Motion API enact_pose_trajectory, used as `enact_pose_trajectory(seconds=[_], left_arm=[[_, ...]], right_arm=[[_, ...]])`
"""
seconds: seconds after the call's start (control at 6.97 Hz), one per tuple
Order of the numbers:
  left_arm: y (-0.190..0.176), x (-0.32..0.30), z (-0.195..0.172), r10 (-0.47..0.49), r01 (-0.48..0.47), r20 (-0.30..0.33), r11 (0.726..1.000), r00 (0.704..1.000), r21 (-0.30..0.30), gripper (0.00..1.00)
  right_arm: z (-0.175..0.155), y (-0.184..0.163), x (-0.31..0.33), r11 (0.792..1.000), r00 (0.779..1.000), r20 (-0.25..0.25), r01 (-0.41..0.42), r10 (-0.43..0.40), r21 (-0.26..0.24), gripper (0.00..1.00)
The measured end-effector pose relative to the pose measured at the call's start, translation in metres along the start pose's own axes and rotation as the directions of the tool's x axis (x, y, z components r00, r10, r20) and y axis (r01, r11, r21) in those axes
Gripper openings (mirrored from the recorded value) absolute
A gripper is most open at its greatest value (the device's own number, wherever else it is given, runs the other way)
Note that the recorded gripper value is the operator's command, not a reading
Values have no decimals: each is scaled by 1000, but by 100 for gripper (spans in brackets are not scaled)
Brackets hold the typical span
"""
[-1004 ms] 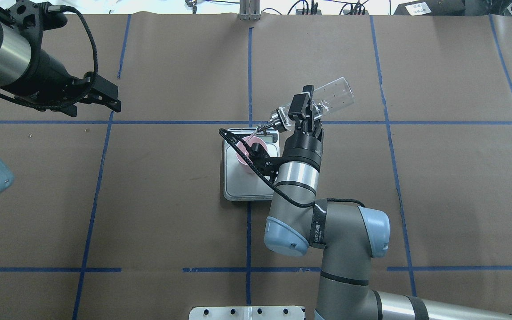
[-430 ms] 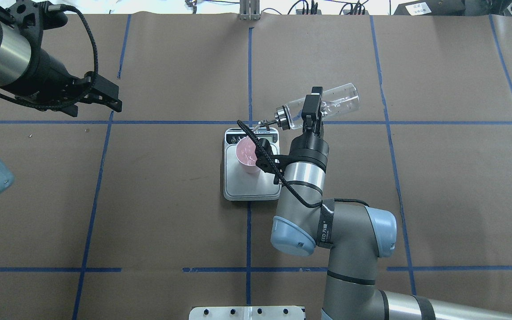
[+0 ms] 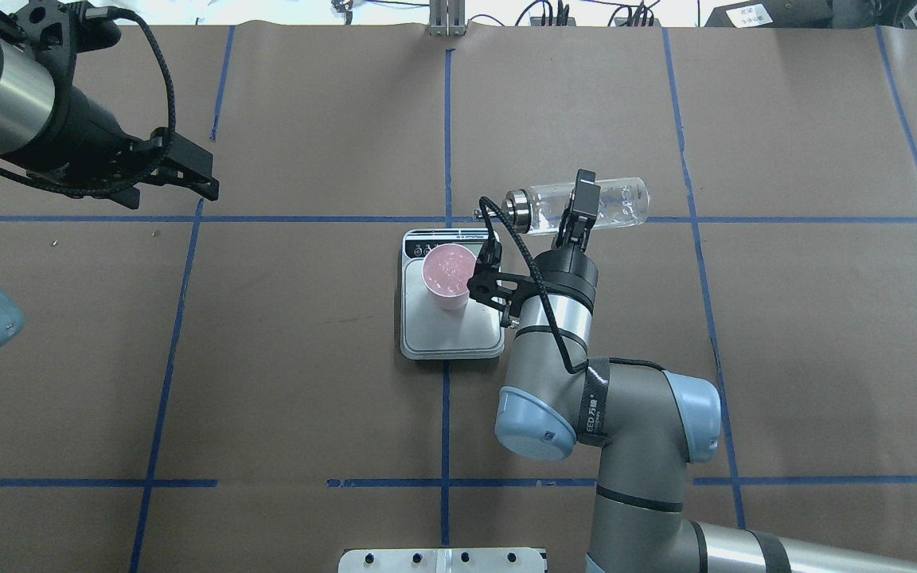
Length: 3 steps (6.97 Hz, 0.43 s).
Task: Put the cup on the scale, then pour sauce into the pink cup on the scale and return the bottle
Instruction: 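Tilt the bottle upright and move it away from the cup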
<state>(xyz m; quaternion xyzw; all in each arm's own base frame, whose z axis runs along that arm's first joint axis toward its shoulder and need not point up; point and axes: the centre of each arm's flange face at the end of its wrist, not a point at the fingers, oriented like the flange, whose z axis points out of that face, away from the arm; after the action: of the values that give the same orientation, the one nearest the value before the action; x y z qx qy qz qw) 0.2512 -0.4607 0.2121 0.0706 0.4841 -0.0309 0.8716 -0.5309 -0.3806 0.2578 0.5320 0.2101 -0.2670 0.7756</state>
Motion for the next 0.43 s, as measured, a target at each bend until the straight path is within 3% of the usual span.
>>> enact_pose_trajectory(seconds=[0.14,0.29,0.43], left_arm=[[0,0,-1,0,0,0,1000,1000,1,100],[0,0,-1,0,0,-1,1000,1000,1,100],[0,0,-2,0,0,-1,1000,1000,2,100]], right_arm=[[-2,3,0,993,993,29,-116,116,-8,0],[-4,7,2,959,956,70,-283,284,-33,0],[-6,11,2,890,885,95,-452,456,-69,0]])
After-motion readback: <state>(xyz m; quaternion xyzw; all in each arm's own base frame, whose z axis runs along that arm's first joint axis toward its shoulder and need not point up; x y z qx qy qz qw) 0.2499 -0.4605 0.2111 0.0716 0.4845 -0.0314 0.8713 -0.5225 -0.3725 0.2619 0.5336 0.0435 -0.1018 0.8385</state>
